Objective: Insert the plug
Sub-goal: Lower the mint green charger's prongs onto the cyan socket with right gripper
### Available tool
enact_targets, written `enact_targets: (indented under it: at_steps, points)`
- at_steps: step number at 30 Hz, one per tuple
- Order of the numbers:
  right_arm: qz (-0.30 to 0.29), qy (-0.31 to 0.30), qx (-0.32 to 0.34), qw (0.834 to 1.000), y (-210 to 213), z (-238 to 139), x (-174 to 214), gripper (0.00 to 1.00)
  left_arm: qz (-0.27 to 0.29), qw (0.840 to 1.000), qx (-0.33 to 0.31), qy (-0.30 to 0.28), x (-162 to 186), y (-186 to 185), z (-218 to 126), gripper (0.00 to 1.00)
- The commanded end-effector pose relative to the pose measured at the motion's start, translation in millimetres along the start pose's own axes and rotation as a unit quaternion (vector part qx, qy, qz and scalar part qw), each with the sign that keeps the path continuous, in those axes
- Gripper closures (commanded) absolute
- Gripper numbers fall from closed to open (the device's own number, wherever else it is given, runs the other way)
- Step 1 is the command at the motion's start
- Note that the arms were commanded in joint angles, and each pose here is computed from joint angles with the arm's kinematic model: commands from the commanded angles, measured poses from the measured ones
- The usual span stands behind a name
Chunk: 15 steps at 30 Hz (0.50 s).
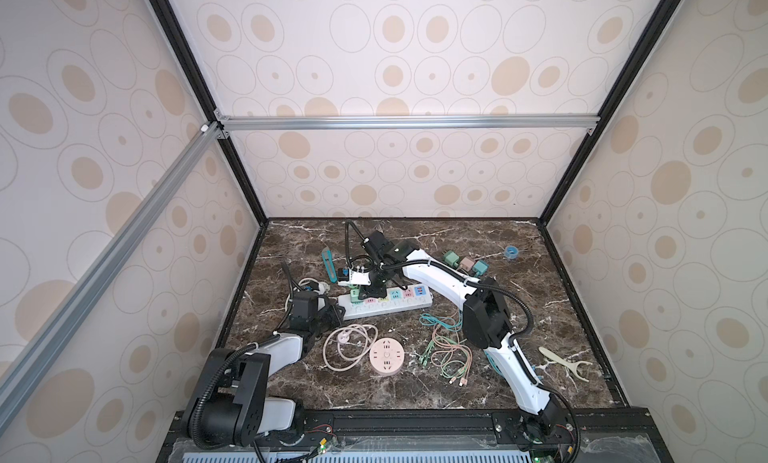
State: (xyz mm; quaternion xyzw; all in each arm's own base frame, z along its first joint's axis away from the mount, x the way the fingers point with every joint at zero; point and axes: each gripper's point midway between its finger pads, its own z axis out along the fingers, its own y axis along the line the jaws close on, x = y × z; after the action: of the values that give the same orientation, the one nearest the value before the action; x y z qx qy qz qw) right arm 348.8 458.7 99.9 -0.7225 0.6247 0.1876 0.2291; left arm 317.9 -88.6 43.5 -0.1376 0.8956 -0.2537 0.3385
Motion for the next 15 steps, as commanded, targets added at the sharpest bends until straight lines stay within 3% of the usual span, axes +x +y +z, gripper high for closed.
enact_targets:
  at_steps: [1,15]
  points:
    - [-0.014,0.010,-0.017,1.000,9.2,7.1,1.2,1.00,0.004,1.000,0.002,-0.009,-5.0,0.1,0.1,0.73]
    - [-0.022,0.030,-0.018,0.999,11.5,19.3,10.4,1.00,0.003,1.000,0.003,-0.010,-5.8,-0.4,0.2,0.73]
